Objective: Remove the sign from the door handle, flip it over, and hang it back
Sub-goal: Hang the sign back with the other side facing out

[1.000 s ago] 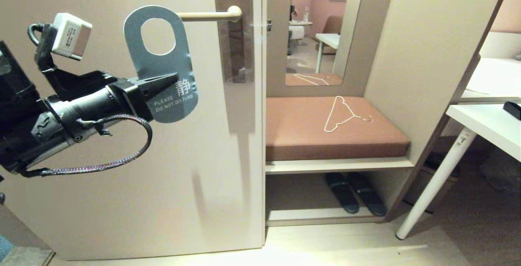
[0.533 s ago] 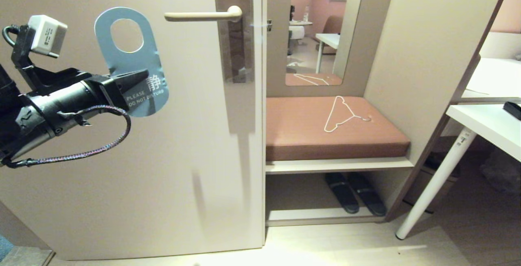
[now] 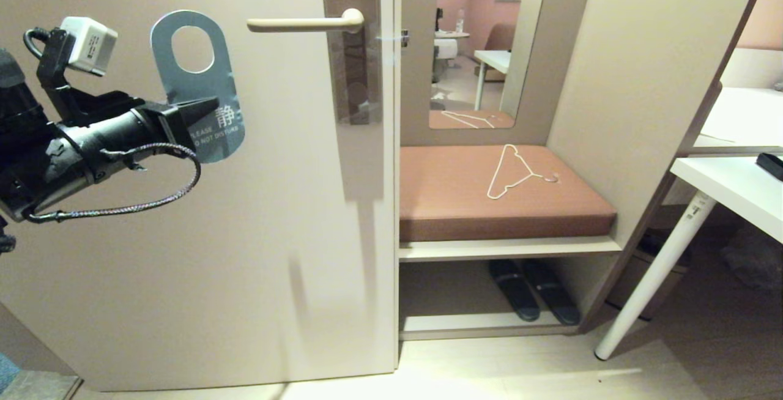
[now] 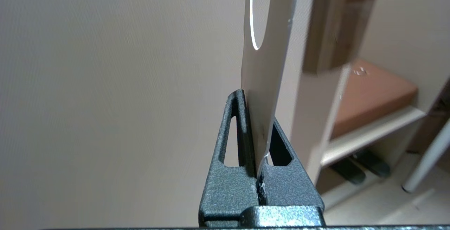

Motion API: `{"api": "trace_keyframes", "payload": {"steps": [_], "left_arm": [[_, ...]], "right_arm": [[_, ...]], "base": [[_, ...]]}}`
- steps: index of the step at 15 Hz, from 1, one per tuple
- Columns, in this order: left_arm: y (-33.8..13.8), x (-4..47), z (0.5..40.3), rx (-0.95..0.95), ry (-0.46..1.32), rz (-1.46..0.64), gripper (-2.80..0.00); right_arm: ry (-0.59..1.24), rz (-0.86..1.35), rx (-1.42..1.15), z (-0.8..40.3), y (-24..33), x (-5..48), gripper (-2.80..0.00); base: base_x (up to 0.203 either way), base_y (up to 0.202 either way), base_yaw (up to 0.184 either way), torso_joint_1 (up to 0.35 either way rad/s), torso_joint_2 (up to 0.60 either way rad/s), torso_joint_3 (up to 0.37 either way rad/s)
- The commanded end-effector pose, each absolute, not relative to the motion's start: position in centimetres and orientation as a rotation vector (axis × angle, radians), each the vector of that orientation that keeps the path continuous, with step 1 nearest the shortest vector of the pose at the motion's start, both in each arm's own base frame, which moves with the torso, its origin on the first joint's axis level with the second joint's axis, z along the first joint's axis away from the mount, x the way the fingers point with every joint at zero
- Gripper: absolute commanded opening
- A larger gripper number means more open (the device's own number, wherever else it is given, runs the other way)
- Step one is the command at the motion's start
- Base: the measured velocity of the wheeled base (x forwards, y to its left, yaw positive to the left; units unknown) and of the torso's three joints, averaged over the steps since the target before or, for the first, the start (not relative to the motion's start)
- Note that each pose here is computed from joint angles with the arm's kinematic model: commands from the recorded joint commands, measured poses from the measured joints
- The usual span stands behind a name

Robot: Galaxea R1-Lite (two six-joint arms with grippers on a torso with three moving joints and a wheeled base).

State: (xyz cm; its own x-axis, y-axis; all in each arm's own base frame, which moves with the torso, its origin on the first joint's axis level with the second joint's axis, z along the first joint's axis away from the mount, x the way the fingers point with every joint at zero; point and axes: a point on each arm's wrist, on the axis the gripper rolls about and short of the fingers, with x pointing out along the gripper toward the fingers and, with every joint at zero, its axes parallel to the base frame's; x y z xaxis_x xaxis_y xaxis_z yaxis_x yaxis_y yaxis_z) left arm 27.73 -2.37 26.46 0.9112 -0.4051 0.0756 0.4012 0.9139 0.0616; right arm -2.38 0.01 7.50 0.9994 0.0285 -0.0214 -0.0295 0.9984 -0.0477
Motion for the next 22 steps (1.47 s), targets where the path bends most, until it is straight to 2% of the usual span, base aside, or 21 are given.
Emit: {"api": "trace_keyframes", "payload": {"steps": [1,22], "left_arm": [[-2.5,29.3,26.7,0.046,-0.092,-0.417,-2.8],[-4.2,33.9,27.5,0.078,-0.105,-0.459,-2.8]], "right_arm": [[0.022,0.03,-0.049,7.5,0.0,-2.4,-2.8],[0.022,0.031,-0.049,7.5,0.0,-2.4,-2.8]], "base": [[0.0,0.0,0.0,0.0,0.0,0.0],[0.0,0.0,0.0,0.0,0.0,0.0]]}}
